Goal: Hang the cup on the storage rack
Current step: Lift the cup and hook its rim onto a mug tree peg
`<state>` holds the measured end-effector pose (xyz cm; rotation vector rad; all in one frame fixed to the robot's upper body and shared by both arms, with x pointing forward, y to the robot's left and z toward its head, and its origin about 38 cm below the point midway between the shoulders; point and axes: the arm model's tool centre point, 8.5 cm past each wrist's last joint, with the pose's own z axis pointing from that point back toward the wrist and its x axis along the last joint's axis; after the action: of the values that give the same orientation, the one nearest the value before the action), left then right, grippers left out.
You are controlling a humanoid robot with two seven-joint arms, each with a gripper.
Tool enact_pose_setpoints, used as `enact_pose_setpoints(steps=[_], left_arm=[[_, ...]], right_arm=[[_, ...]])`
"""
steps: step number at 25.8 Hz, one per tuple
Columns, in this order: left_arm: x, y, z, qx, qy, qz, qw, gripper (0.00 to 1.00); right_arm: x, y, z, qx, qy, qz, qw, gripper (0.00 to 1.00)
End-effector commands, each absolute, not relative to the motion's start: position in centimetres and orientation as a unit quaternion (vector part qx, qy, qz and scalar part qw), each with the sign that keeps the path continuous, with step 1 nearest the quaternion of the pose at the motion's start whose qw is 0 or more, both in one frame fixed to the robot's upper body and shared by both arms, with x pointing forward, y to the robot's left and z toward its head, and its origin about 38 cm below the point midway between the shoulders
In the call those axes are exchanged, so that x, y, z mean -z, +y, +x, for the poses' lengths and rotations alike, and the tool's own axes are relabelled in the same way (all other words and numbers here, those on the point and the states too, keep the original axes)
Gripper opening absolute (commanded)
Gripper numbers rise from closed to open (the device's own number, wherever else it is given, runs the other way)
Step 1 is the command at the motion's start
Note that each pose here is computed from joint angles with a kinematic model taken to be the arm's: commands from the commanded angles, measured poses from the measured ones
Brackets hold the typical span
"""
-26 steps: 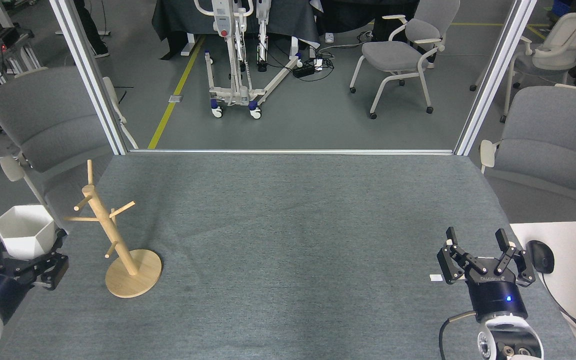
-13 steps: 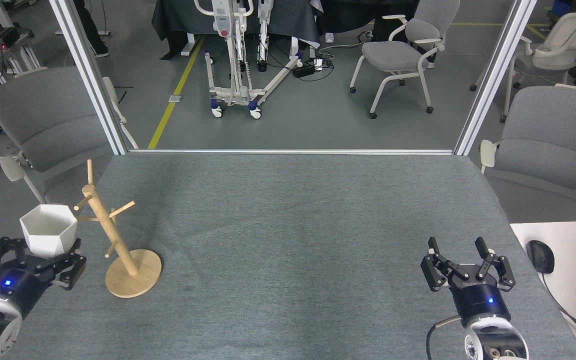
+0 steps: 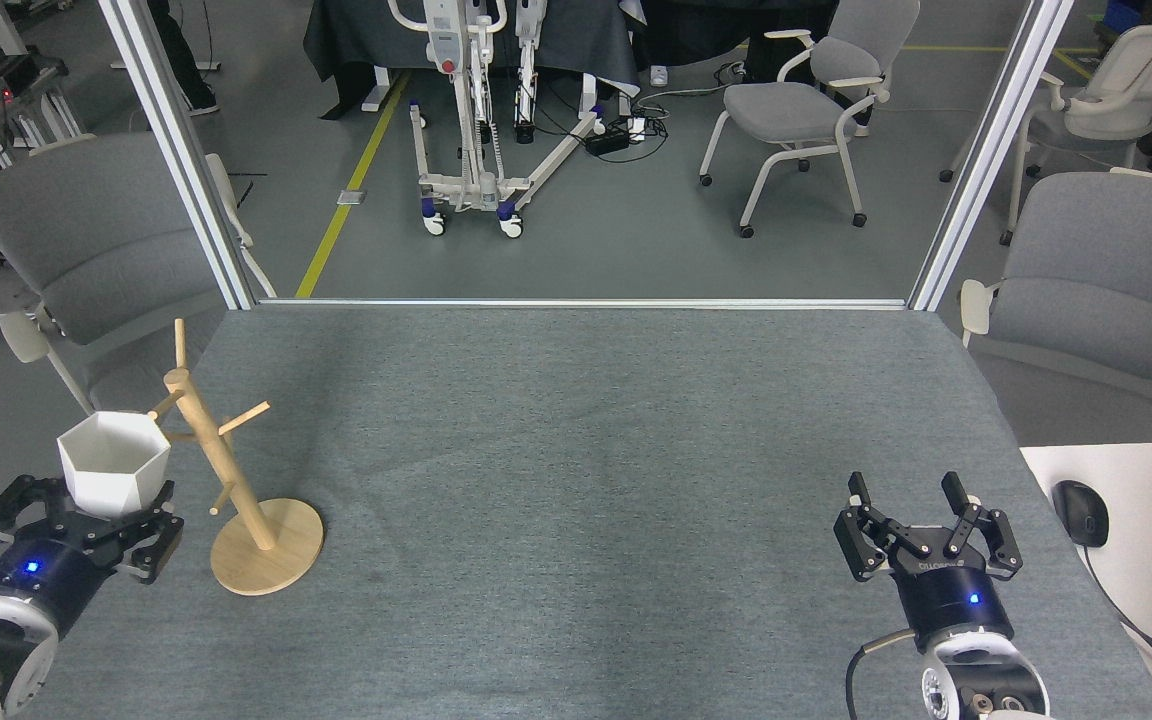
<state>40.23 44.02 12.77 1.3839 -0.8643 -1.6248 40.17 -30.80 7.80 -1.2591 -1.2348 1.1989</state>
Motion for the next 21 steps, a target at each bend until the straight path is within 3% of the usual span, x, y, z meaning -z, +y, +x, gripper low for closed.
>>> enact_pose_setpoints(steps=[1, 12, 21], left_arm=[[-12.5, 43.6, 40.4, 0.635, -0.346, 0.552, 0.415, 0.98], [-11.9, 43.2, 40.2, 0.633, -0.352, 0.547, 0.421, 0.98], [-13.2, 43.8, 39.8, 0.615, -0.381, 0.561, 0.402, 0.98]], right_arm=[[-7.8, -30.7, 40.2, -0.491, -0.508, -0.516, 0.485, 1.0], [-7.8, -30.9, 40.2, -0.49, -0.506, -0.517, 0.486, 1.0], [-7.6, -31.1, 40.1, -0.49, -0.504, -0.517, 0.488, 1.0]])
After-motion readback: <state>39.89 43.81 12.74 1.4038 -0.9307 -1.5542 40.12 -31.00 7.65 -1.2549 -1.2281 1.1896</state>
